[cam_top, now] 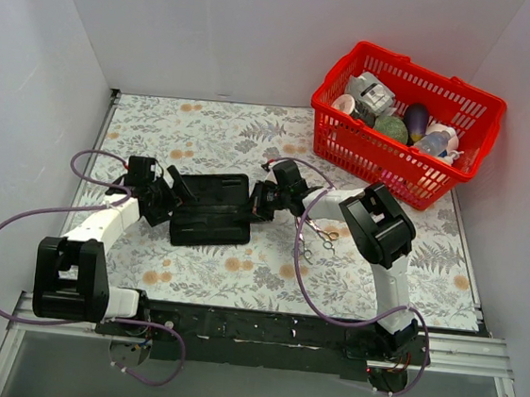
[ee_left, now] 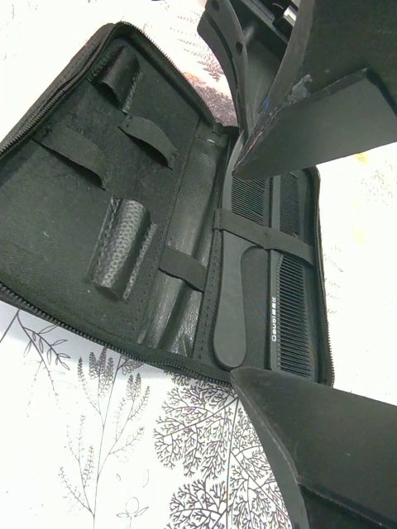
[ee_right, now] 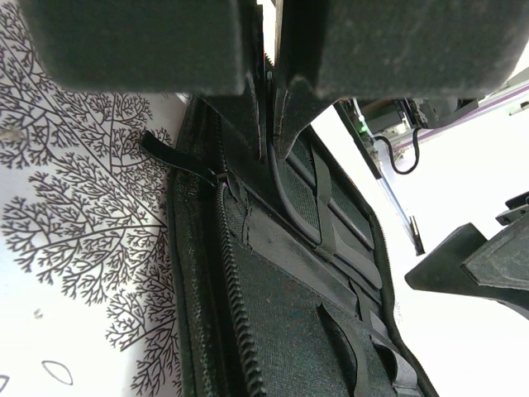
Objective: Sort the hair-cutting tools
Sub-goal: Place the comb in the hairdressing tool bag.
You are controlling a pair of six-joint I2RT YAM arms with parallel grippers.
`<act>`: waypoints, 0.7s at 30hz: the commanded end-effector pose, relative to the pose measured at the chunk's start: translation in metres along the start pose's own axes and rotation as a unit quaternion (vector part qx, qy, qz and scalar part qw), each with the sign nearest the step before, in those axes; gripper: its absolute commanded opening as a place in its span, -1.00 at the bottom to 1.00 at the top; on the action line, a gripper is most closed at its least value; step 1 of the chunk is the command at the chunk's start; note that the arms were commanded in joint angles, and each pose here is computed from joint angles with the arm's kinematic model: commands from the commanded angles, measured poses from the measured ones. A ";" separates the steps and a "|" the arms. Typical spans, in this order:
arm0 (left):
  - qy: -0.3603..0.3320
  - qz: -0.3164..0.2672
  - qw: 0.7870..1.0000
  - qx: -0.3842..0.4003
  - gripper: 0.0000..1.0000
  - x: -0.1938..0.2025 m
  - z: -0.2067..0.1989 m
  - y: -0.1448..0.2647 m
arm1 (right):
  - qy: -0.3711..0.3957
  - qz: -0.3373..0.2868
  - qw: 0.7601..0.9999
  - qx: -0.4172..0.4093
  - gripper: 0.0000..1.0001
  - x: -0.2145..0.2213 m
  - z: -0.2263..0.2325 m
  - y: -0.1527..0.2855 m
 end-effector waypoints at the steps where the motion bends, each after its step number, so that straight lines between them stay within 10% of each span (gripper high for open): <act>1: -0.004 -0.009 1.000 0.000 0.96 0.001 0.000 0.004 | -0.003 -0.018 0.999 0.034 -0.97 0.008 -0.010 -0.005; 21: -0.009 0.046 0.998 0.048 0.96 0.023 -0.009 -0.006 | -0.006 -0.021 0.999 0.032 -0.97 0.008 -0.015 -0.008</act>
Point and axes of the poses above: each gripper's point midway between its finger pads, its own y axis back along the fingers, its own z axis along the line the jaws close on, x = y × z, the point moved 9 cm from there along y, back along the fingers, and after that the axes turned 8 degrees about -y, right-handed, at the moved point
